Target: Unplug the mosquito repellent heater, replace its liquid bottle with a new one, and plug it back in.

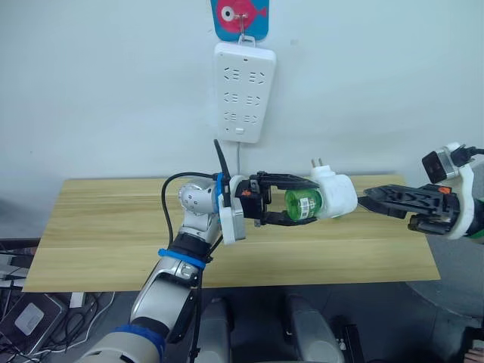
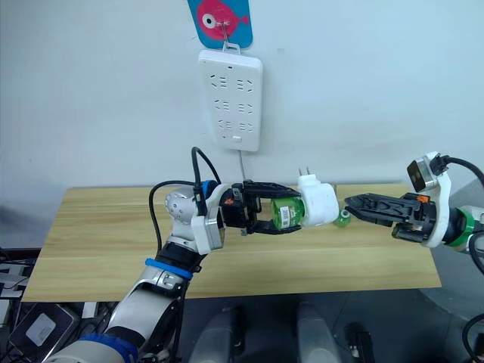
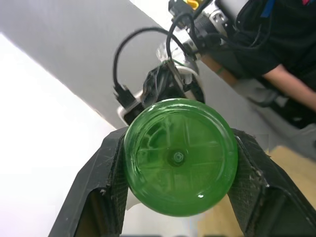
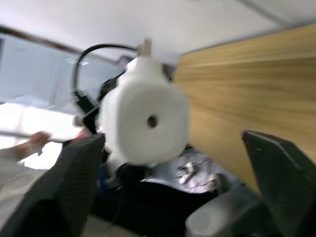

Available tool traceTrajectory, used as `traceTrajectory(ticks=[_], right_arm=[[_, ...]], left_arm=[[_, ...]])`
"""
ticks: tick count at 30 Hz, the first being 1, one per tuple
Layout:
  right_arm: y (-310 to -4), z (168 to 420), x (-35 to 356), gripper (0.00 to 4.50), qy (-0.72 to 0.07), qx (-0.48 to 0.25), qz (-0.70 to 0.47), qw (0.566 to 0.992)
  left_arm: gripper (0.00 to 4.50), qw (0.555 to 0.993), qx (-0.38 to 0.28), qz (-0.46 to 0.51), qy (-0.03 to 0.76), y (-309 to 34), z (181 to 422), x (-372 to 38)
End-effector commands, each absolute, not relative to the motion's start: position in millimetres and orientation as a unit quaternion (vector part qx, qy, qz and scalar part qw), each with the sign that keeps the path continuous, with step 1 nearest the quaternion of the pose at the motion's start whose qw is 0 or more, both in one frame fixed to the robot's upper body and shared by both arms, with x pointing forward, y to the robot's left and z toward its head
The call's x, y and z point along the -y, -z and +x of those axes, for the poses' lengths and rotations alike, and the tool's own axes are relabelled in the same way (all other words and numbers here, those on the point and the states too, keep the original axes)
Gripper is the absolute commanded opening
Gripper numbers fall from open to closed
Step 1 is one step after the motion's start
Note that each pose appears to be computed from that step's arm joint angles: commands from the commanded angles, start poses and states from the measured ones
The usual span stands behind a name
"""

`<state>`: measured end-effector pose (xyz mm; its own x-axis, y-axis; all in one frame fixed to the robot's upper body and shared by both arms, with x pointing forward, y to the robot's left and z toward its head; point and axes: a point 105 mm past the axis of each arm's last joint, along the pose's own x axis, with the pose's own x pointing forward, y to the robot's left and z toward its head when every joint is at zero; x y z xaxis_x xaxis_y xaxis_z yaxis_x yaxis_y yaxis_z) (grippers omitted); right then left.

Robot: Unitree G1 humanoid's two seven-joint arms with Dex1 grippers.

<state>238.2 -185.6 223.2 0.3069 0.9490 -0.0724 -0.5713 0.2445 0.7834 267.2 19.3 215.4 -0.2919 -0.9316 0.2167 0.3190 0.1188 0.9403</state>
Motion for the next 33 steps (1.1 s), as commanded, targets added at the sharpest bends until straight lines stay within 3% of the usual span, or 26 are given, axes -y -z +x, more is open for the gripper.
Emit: traceTrajectory(ticks=[1, 16, 27, 30, 33], right_arm=[[-229.3, 226.2, 179.5, 4.48, -0.551, -0.298, 0.327, 0.707], [-234.5, 217.9, 160.5, 4.48, -0.596, -0.301, 0.298, 0.683], [-228.8, 217.8, 146.8, 4.48, -0.606, -0.297, 0.287, 0.680], [-231.3, 218.8, 148.1, 3.96, -0.610, -0.291, 0.295, 0.675], [-232.2, 218.2, 147.0, 3.03, -0.612, -0.289, 0.292, 0.676]], left_arm=[[2.34, 0.510, 0.568, 0.273, 0.585, -224.6, 264.0, -18.5], [2.34, 0.456, 0.573, 0.227, 0.642, -219.4, 240.6, -13.8], [2.34, 0.445, 0.570, 0.227, 0.653, -217.5, 237.5, -6.4], [2.34, 0.445, 0.566, 0.227, 0.656, -215.9, 237.5, -6.1], [2.34, 0.445, 0.564, 0.229, 0.657, -215.7, 238.3, -6.1]])
